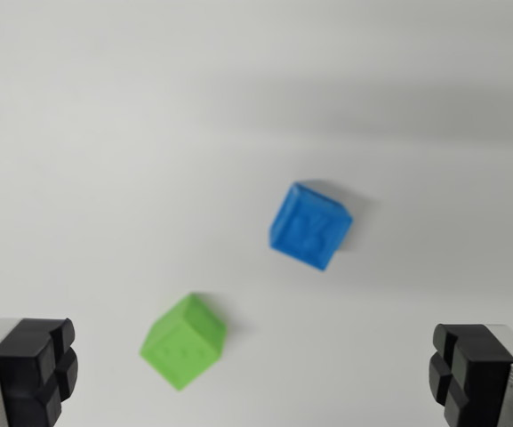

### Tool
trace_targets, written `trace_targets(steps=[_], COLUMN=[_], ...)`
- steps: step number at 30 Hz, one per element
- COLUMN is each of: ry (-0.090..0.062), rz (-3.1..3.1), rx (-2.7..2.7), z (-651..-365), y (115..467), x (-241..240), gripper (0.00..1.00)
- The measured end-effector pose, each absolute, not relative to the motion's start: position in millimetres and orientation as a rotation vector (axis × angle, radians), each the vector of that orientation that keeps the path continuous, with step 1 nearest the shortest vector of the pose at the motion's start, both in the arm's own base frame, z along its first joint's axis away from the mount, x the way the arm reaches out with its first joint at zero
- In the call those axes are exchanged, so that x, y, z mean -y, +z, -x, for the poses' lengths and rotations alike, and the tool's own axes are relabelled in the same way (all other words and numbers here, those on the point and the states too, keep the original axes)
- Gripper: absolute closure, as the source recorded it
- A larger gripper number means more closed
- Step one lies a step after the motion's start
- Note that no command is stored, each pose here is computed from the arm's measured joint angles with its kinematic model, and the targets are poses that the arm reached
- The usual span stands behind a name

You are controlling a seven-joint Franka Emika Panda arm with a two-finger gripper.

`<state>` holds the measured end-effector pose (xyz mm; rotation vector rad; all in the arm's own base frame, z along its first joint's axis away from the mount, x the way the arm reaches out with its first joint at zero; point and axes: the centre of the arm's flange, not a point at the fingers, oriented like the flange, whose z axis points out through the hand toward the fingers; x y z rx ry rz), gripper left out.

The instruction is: Stack cube

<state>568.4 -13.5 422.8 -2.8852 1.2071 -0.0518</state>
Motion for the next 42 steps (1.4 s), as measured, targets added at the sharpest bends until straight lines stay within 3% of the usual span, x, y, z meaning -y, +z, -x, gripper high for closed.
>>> trace_targets(steps=[42], ry=[-0.022], rz=[3.063], rx=[-0.674], z=[-490], y=[331], x=[-17], gripper=[0.00])
